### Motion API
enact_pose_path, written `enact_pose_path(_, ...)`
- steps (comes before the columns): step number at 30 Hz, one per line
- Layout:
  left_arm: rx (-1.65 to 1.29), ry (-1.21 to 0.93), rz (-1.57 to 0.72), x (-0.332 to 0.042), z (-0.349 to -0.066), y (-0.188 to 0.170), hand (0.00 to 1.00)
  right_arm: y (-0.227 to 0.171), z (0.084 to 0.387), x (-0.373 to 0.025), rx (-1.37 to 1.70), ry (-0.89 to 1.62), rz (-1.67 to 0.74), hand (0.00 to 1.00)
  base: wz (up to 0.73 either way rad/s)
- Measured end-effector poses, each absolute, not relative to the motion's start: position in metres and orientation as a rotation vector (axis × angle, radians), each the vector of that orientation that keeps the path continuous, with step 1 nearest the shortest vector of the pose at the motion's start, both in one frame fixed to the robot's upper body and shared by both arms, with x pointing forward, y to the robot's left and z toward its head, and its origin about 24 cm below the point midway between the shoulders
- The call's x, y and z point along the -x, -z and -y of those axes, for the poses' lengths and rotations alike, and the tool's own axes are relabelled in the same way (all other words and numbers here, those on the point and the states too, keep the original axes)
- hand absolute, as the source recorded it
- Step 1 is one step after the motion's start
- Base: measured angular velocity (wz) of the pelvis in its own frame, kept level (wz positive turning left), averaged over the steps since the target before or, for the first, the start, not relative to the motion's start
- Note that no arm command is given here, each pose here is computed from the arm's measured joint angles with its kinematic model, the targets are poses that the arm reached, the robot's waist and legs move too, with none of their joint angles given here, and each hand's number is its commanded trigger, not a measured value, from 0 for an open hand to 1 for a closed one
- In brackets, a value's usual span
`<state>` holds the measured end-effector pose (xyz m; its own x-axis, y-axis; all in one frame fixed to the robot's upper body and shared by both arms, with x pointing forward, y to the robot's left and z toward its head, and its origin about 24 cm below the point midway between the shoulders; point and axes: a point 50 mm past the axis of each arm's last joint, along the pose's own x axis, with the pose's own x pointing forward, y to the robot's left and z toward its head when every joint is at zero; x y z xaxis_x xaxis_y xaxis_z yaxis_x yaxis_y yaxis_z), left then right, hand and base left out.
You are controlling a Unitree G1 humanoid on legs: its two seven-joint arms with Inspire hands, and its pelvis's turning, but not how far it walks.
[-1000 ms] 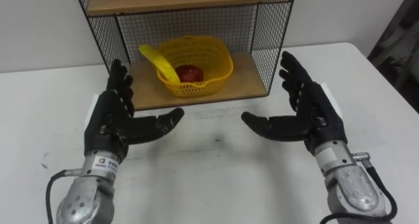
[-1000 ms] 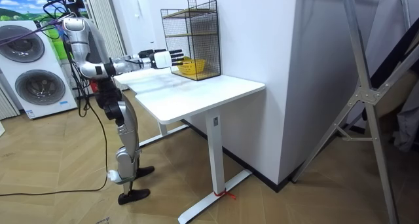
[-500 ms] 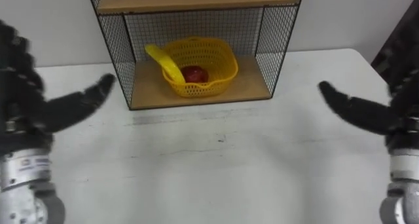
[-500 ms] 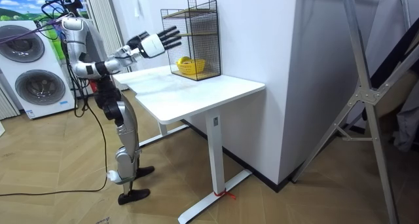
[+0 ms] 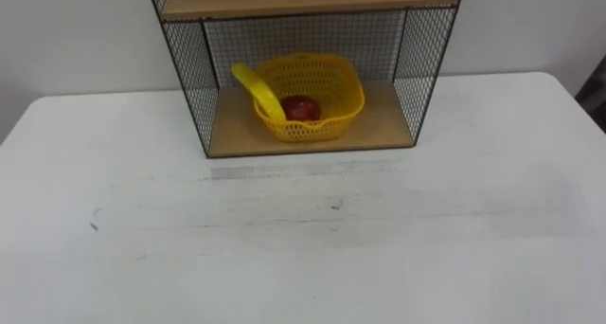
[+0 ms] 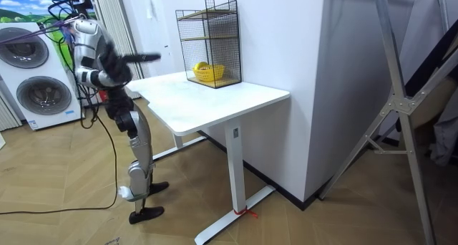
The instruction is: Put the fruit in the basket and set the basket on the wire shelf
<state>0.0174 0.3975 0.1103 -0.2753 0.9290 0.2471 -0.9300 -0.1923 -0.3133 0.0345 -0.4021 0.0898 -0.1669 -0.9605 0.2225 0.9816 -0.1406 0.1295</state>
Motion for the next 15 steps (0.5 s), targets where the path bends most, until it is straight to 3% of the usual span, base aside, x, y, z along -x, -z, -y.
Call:
enact_pose_path(8,0.234,-2.158,0.110,0.038,-0.420,-0.041,0.00,-0.018,0.421,0.052,-0.176,2.204,-0.097,0.00,0.02)
enact_pose_path(13,0.304,-2.288,-0.271,0.072,-0.400,0.022,0.00,0.037,0.393,0.101,-0.305,2.360,-0.439,0.00,0.01)
enact_pose_path(15,0.328,-2.273,-0.459,0.083,-0.382,0.049,0.00,0.062,0.368,0.113,-0.332,2.343,-0.613,0.00,0.00)
